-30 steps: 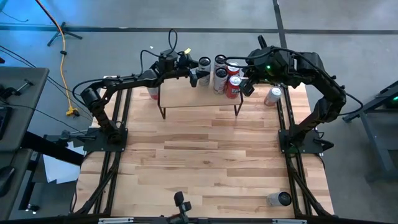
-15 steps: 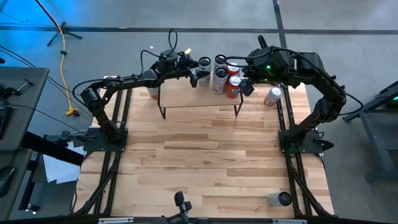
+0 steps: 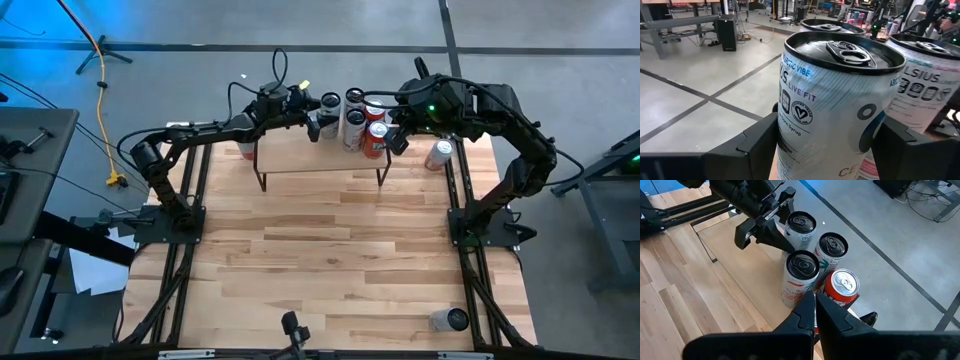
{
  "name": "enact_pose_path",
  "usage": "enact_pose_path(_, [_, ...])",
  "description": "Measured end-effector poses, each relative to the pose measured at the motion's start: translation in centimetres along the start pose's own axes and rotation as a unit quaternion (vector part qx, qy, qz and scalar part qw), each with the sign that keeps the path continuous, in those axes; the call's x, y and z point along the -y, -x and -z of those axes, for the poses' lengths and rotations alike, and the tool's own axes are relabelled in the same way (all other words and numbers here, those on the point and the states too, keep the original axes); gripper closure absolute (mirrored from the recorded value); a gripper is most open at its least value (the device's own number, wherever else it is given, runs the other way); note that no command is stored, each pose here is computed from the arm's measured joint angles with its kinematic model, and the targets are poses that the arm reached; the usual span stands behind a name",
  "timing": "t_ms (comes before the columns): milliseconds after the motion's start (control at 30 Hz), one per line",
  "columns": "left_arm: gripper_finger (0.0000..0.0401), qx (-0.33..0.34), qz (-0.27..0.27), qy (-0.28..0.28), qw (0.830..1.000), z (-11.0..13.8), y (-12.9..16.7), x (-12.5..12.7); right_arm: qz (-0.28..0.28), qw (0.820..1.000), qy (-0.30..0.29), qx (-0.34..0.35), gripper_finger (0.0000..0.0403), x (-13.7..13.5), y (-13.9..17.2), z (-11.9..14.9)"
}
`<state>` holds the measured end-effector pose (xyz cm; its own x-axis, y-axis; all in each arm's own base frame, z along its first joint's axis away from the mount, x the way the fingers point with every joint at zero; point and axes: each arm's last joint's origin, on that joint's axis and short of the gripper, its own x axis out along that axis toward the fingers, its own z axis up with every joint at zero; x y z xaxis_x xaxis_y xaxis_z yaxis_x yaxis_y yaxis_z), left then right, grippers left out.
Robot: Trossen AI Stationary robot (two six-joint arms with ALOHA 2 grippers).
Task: Place canned beverage on shelf
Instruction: Put the top black blue soda can on the shelf
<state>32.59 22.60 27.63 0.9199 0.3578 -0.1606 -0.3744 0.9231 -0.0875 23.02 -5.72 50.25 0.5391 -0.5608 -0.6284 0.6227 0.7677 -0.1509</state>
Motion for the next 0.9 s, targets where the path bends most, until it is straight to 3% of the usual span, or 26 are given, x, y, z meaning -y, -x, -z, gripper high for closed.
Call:
enact_pose_path(533, [0.0069,0.002,-0.018,-0.021,1.0,-0.1,-0.1,0.5,-0.006,1.0,0.0,0.004,0.0403,-0.1,0.0,-0.1])
enact_pose_path(900, [0.0056,-0.057,-0.011,-0.011,0.998,-1.7,3.4,-0.8,-0.006,1.0,0.0,0.004,0.0403,-0.1,0.0,-0.1])
